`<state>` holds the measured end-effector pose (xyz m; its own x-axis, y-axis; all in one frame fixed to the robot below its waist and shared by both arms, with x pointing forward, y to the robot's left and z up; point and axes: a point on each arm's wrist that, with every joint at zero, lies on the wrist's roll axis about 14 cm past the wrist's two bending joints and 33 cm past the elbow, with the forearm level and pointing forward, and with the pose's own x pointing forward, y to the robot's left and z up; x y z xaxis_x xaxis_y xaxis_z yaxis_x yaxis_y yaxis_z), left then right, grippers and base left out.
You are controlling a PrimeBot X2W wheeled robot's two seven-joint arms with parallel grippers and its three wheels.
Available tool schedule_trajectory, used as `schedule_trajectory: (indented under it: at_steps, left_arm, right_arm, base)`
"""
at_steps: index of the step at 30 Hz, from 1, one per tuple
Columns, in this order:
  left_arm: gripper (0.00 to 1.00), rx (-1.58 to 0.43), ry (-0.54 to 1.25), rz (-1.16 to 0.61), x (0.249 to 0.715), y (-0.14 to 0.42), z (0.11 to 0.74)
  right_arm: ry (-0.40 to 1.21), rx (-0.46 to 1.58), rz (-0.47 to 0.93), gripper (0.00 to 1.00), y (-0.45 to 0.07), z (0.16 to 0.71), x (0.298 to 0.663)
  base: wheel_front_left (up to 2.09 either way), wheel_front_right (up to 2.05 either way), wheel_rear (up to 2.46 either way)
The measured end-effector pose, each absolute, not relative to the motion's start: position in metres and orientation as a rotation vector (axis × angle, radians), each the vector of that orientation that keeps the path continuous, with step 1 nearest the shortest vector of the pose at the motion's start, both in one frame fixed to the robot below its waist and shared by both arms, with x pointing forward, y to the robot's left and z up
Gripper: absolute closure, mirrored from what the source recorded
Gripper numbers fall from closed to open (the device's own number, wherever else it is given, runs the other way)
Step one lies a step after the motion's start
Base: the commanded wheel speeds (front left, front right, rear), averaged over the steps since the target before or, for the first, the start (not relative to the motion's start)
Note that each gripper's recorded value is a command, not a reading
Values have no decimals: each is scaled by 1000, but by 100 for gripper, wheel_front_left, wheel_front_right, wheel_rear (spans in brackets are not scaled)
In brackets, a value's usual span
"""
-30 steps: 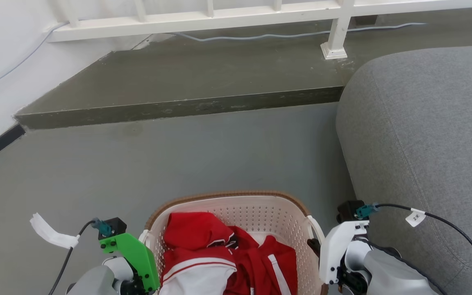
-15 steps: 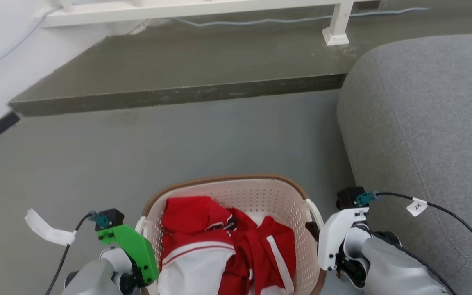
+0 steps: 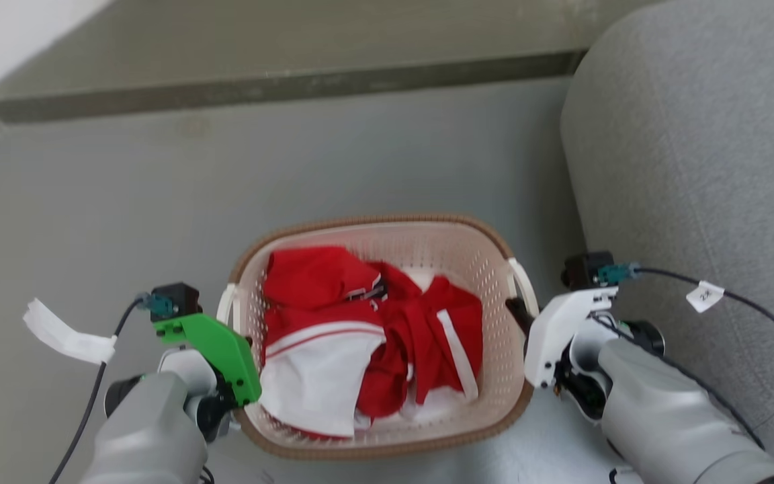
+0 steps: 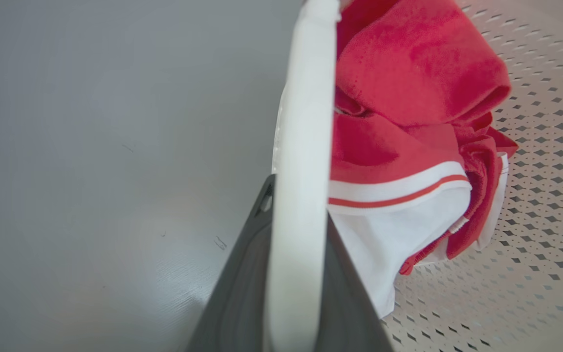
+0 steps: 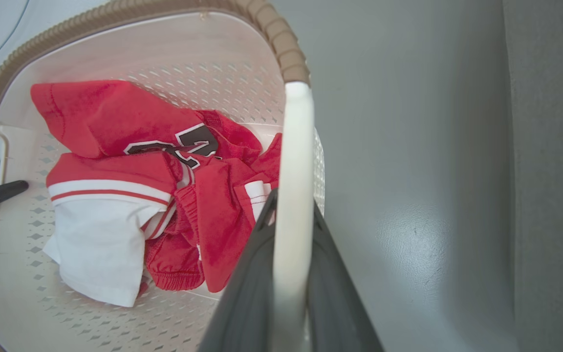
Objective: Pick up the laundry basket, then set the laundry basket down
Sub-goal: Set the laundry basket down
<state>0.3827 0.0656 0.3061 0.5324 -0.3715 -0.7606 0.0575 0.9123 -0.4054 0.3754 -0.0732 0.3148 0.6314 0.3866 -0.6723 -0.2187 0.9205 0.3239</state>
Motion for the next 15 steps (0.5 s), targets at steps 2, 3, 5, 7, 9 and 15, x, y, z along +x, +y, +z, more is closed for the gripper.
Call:
schedule_trajectory:
  at_steps: [2, 3, 5, 7, 9, 15]
  left_arm:
    - [100, -357, 978, -259, 388, 65, 302]
    - [100, -359, 978, -257, 390, 65, 299]
    - [100, -361, 983, -254, 393, 65, 294]
    - [100, -362, 982, -243, 398, 66, 289]
    - [100, -366, 986, -236, 405, 65, 280]
    - [100, -369, 990, -223, 419, 65, 263]
  right_arm:
    - [820, 219, 349, 100, -74, 311, 381]
    - [821, 219, 348, 100, -74, 309, 383]
    - [826, 218, 347, 100, -75, 304, 388]
    - [828, 217, 349, 100, -74, 299, 393]
    - [837, 212, 352, 100, -74, 291, 401]
    - [847, 210, 353, 100, -75, 275, 417]
  base:
    - [0, 0, 0]
    - [0, 0, 0]
    - [0, 0, 0]
    - [0, 0, 0]
    - [0, 0, 0]
    - [0, 0, 0]
